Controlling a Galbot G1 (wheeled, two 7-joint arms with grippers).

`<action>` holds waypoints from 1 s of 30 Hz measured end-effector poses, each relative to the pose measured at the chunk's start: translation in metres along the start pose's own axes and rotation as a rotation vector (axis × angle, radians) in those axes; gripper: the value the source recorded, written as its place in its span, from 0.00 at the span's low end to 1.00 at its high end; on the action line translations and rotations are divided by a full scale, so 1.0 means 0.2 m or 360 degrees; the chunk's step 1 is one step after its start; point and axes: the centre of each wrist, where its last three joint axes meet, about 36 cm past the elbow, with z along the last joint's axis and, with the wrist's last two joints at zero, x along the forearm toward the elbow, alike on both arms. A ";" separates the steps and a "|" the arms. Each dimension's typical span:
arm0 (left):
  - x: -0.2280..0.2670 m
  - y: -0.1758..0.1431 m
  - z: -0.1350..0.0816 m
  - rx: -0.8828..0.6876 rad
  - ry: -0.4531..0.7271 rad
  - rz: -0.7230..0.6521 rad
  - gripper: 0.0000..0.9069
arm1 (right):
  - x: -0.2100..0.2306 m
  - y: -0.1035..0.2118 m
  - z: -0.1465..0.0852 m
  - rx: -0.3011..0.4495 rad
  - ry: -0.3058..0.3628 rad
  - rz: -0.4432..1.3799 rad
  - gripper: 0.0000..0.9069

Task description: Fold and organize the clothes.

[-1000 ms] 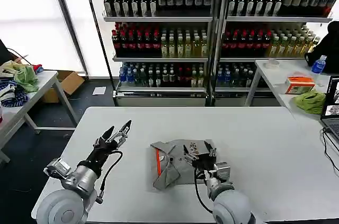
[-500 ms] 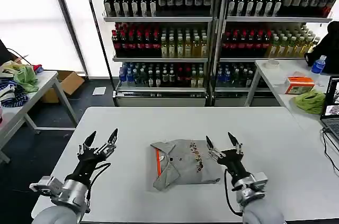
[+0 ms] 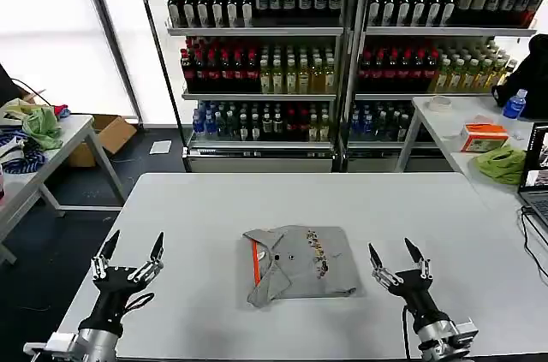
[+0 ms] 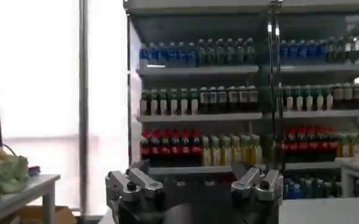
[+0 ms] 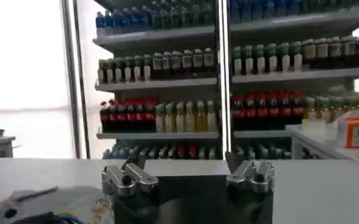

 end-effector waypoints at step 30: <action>0.16 0.02 0.01 -0.0196 0.0006 0.0119 1.00 | 0.15 0.05 -0.04 -0.0048 -0.0104 -0.0126 1.00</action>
